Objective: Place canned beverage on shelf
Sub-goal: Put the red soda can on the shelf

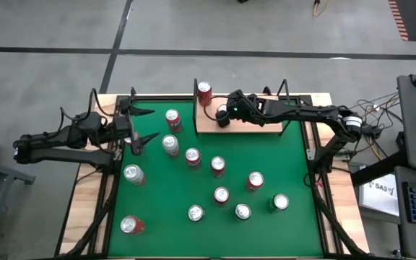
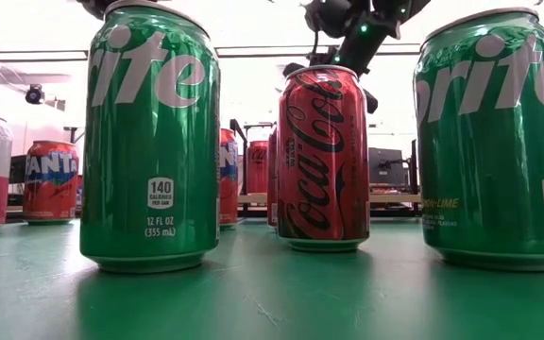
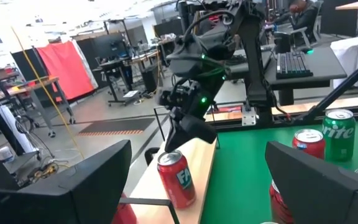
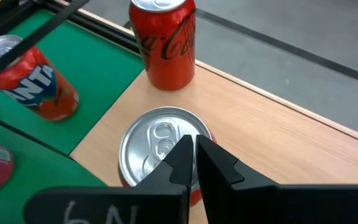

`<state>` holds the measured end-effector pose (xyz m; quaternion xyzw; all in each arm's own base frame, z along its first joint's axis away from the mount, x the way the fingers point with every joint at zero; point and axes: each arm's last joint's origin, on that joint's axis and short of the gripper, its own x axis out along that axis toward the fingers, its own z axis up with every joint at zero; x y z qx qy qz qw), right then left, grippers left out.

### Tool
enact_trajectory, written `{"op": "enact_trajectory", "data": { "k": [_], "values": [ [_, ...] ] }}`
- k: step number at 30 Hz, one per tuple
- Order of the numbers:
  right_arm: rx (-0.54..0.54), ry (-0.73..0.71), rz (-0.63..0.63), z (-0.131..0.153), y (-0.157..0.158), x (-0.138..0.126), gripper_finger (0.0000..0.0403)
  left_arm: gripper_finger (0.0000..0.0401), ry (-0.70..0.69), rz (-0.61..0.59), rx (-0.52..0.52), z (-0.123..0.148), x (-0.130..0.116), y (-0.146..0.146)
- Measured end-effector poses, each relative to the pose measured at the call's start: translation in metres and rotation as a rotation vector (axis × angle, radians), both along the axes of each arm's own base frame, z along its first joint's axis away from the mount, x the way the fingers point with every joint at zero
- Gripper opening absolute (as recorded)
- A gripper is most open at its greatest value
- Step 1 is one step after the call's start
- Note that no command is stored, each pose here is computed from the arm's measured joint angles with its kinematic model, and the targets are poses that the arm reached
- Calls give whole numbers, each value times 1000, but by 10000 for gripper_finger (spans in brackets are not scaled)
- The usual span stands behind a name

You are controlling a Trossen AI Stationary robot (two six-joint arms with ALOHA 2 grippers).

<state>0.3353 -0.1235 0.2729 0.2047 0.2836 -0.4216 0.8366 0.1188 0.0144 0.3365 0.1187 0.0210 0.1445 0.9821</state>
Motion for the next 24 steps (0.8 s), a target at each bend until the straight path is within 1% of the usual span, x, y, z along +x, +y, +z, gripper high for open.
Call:
{"op": "enact_trajectory", "data": {
  "k": [14,24],
  "values": [
    [54,-25,-66,-3,1,-1,12,354,11,0,1,-1,-3,0],
    [78,-44,-64,-1,10,0,12,354,6,0,-6,-1,-4,0]
  ]
}}
